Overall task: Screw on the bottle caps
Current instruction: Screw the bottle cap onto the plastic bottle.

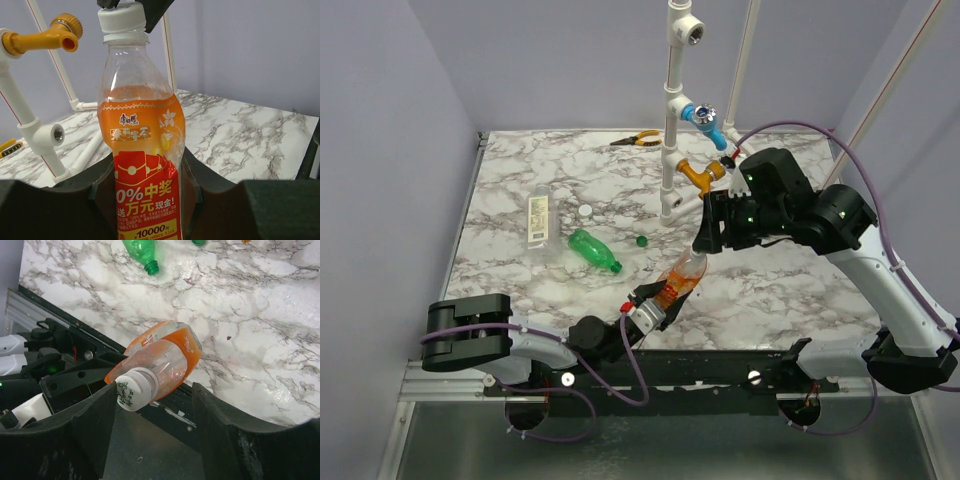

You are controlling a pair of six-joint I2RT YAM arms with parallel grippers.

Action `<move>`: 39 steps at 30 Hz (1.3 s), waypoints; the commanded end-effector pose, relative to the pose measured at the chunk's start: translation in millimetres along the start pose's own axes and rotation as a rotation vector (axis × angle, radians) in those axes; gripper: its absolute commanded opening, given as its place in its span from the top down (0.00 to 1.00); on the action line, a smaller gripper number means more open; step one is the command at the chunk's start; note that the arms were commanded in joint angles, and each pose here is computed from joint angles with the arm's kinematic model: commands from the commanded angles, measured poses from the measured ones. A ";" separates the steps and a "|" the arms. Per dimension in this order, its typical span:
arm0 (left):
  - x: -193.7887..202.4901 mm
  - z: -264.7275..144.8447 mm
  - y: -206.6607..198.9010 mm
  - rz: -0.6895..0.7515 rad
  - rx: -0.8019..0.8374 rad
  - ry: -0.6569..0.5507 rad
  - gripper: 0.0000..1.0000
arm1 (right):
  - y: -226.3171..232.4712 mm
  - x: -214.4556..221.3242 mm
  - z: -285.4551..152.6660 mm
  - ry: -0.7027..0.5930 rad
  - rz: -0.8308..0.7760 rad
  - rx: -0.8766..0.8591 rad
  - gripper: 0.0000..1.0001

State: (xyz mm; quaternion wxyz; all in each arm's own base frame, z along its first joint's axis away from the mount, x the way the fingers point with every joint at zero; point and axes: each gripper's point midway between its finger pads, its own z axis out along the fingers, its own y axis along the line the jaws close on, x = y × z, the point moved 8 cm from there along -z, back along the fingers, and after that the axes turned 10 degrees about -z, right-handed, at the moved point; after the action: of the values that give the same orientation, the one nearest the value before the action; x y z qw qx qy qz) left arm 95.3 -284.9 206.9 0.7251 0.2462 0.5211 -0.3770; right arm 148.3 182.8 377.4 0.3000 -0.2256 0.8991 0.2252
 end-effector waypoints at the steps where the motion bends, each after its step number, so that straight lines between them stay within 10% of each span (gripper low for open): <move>1: -8.2 -0.5 -3.5 -0.043 0.022 -0.037 1.00 | -3.5 -0.1 -5.2 -0.018 0.007 0.054 0.36; 39: -22.9 -3.5 5.7 -0.027 -0.023 -0.074 1.00 | -16.0 18.8 -4.0 0.012 0.089 0.161 0.40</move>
State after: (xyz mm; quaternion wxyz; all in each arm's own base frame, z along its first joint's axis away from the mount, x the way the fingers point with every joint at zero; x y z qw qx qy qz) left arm 94.6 -279.4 202.7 0.7203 0.2603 0.5290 -0.3656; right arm 146.9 170.3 370.3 0.3093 -0.1660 0.9177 0.1860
